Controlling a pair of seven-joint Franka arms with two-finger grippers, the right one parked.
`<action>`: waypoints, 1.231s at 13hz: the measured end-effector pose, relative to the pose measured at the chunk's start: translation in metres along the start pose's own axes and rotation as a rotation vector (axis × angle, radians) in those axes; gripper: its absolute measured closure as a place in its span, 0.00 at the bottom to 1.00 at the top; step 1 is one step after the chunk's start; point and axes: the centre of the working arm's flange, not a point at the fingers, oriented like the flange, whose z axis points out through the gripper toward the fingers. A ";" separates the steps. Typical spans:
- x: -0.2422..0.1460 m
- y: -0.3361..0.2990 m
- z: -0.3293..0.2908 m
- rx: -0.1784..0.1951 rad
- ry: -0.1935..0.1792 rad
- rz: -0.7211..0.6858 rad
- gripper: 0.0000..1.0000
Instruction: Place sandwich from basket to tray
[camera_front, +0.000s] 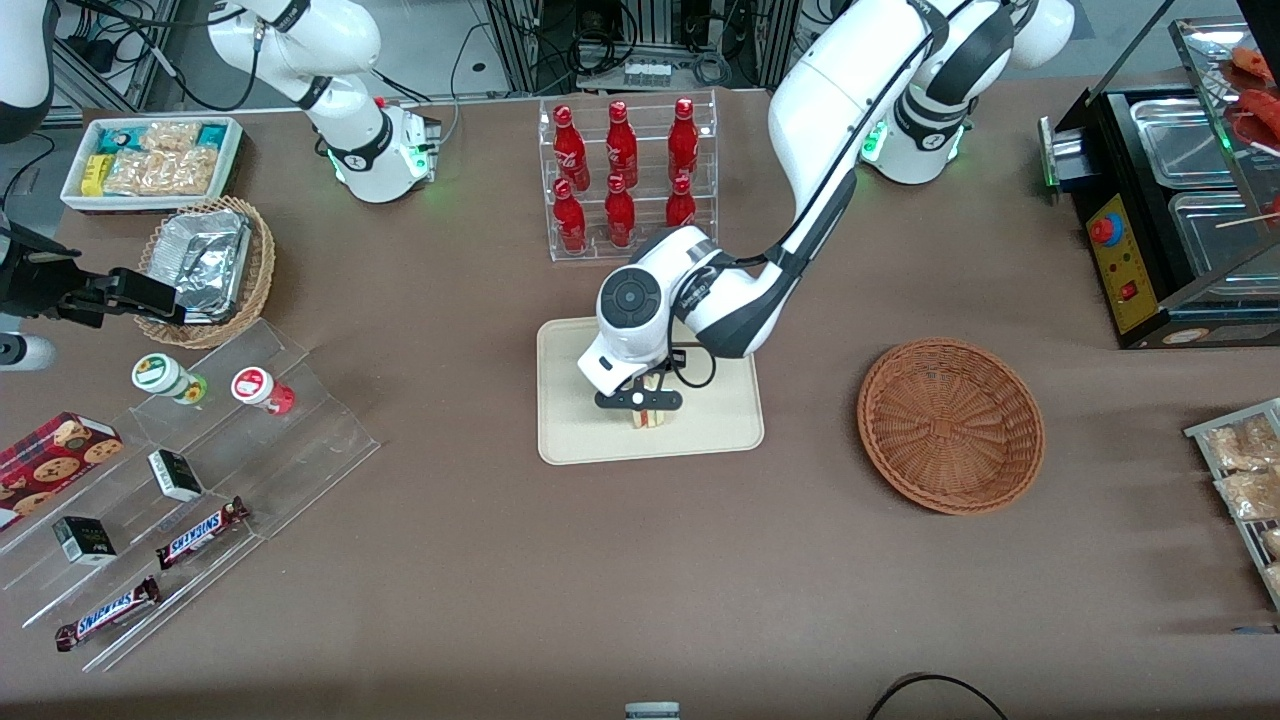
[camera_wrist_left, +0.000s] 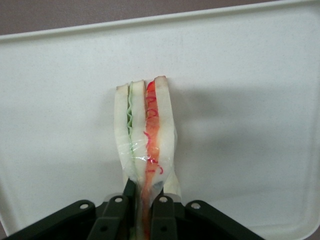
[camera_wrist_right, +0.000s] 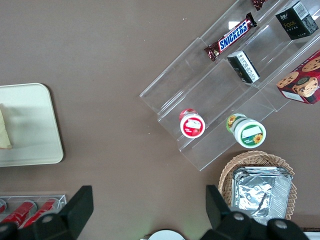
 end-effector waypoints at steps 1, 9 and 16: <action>0.000 0.000 0.001 0.001 0.000 0.001 0.70; 0.019 -0.035 -0.100 0.020 0.033 -0.065 0.00; 0.035 -0.229 -0.291 0.045 0.034 -0.204 0.00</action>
